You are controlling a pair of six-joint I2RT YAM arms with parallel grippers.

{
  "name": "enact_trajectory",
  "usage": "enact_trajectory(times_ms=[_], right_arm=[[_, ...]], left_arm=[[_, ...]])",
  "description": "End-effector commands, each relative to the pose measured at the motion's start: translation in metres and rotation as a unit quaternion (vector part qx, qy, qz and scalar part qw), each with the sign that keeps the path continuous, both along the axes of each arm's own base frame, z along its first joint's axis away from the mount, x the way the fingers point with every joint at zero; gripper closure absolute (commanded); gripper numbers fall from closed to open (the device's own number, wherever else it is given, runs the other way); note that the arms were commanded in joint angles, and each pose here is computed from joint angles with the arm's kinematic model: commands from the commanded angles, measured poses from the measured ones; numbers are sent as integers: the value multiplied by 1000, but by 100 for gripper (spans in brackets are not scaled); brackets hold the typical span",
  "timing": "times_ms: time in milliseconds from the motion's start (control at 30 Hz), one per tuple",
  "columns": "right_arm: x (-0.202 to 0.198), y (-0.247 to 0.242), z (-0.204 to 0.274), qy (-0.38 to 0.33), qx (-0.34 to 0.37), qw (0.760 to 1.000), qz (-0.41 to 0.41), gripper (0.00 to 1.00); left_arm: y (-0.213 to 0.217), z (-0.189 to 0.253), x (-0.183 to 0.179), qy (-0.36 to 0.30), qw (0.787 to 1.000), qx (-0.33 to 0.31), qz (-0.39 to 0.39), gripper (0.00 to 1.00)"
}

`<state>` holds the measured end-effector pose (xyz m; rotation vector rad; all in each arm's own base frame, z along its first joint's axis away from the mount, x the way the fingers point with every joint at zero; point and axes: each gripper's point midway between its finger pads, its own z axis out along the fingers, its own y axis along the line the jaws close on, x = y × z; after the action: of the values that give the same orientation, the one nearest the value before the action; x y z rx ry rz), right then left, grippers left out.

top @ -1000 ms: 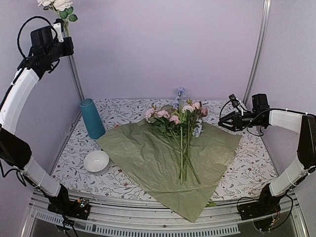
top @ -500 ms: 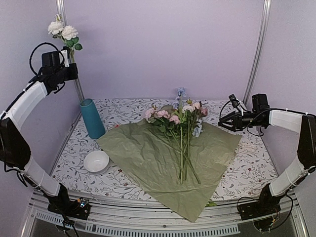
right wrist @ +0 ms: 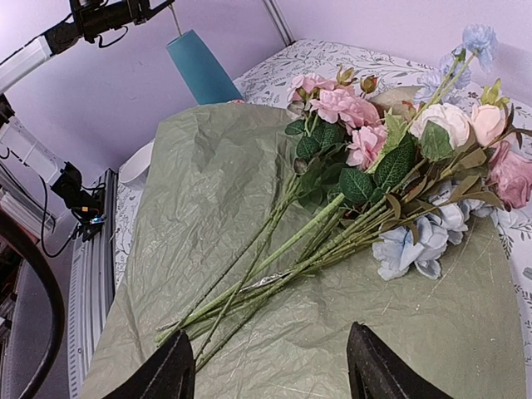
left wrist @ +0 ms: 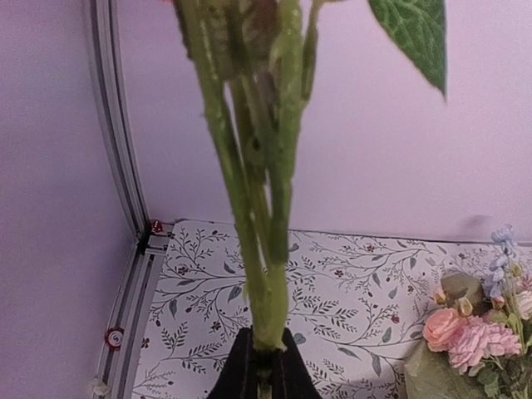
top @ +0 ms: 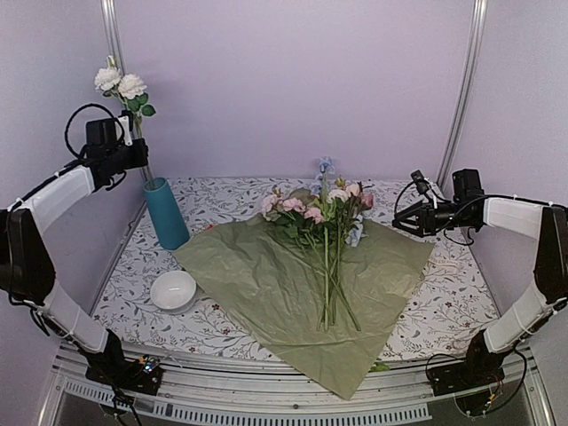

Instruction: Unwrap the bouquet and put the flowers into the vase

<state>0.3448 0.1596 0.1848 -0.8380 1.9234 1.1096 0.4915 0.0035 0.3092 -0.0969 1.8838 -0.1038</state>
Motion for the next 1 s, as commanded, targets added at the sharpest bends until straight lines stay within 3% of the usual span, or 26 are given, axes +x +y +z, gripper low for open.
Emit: enact_trajectory(times_ms=[0,233,333,633,800,967], right_arm=[[5,0,2,-5,-2,1000,2,36],[6,1,-1,7,3,1000,5,35],[8,1,1,7,2,1000,2,35],[17,19,3,17,-28,999,-24,39],[15,58,-19,50,-61,997,9,42],[7,96,-46,80,-104,990,48,45]], left_arm=[[3,7,0,-24,1000,-11,0,91],[9,-20,-25,5,999,-38,29,59],[7,-29,-45,12,998,-49,34,53],[-22,-4,-113,-22,998,-57,2,56],[-89,13,-141,-40,992,-62,-103,57],[-164,10,-160,-15,976,-80,-203,59]])
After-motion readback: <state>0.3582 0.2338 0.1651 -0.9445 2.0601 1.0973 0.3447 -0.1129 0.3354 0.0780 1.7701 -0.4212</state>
